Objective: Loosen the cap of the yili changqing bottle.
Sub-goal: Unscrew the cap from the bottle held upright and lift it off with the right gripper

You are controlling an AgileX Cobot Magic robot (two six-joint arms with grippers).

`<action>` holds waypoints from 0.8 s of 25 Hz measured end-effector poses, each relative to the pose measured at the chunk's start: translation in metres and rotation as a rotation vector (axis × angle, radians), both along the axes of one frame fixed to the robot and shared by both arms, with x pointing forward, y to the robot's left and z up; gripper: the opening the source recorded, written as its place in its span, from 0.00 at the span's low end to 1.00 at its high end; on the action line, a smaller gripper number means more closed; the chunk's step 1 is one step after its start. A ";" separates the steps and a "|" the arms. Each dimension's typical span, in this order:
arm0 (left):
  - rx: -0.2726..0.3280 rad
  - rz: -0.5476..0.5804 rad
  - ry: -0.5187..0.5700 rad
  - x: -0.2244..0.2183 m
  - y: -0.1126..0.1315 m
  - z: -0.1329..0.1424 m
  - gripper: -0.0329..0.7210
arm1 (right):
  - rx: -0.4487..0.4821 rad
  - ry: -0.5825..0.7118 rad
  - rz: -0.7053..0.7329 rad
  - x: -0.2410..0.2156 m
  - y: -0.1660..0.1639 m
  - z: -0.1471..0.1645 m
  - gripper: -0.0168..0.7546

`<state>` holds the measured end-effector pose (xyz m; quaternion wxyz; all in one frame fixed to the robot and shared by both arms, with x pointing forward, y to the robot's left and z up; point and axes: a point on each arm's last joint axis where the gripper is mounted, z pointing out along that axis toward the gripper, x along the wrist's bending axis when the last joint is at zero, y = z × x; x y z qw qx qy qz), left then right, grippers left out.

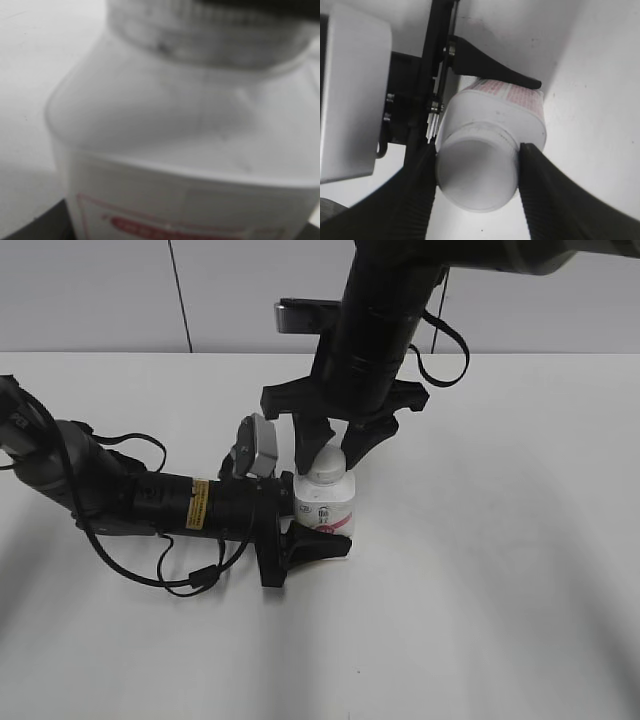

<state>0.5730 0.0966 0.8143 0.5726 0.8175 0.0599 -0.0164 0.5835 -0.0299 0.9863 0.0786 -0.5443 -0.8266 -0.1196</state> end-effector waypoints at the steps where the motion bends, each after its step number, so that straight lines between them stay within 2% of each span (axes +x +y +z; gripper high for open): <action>1: 0.000 -0.002 -0.002 0.000 0.000 0.000 0.60 | -0.002 -0.006 0.031 0.000 0.000 0.000 0.54; 20: 0.005 -0.024 -0.015 -0.002 0.000 0.000 0.59 | -0.006 -0.191 0.763 -0.002 -0.001 0.000 0.54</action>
